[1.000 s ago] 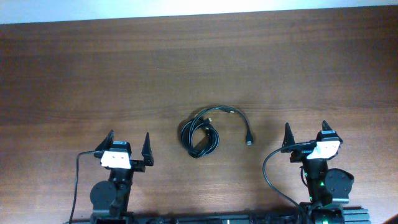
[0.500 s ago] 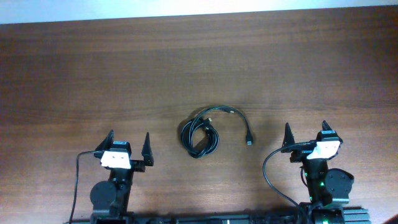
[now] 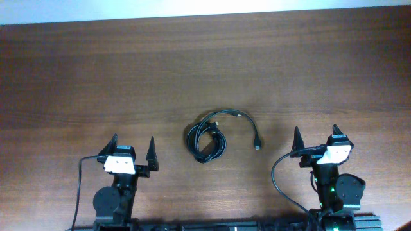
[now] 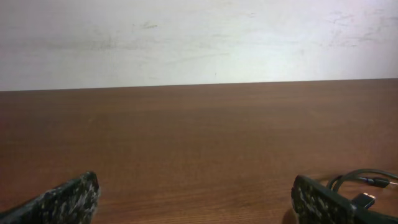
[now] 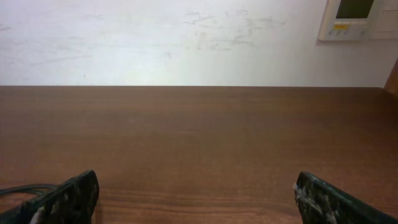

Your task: Untangle cables

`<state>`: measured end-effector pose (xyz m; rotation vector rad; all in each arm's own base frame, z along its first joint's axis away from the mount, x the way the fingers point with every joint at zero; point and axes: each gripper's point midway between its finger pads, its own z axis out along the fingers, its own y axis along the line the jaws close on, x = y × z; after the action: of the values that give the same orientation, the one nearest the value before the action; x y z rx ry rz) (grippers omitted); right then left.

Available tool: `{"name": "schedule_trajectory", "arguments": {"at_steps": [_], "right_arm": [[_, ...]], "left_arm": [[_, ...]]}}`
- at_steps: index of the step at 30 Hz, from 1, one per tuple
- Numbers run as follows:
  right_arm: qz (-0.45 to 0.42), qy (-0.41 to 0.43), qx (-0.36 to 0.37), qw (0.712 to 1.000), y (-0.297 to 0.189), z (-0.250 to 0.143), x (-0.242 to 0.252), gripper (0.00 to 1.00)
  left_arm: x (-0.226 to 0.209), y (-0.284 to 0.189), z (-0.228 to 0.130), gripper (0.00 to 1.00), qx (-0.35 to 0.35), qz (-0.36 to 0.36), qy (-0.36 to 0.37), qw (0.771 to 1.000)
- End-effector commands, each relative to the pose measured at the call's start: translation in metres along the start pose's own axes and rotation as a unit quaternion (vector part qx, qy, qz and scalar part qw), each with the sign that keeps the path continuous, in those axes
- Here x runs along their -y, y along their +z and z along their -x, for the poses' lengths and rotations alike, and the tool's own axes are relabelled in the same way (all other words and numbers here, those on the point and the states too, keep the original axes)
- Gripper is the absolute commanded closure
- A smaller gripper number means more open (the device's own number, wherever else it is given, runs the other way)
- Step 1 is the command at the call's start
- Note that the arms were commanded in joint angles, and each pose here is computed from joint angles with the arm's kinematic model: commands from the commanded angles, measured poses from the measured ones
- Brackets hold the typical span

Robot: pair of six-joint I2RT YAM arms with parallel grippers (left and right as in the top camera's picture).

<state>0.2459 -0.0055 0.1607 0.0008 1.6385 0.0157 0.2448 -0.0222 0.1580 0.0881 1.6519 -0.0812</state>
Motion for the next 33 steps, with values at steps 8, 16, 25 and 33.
{"name": "schedule_trajectory", "arguments": {"at_steps": [8,16,25,33], "right_arm": [[-0.001,0.001,-0.002,1.0,0.0,-0.003,0.001,0.01],[-0.001,0.001,-0.002,1.0,0.0,-0.003,0.001,0.01],[-0.001,0.001,-0.002,1.0,0.0,-0.003,0.001,0.01],[-0.001,0.001,-0.002,1.0,0.0,-0.003,0.001,0.01]], "left_arm": [[0.001,0.0,-0.002,0.01,-0.001,-0.004,0.007,1.0],[0.001,0.0,-0.002,0.01,-0.001,-0.004,0.007,1.0],[0.001,0.0,-0.002,0.01,-0.001,-0.002,0.007,1.0],[0.002,-0.002,0.01,0.01,0.01,-0.006,0.008,1.0]]}}
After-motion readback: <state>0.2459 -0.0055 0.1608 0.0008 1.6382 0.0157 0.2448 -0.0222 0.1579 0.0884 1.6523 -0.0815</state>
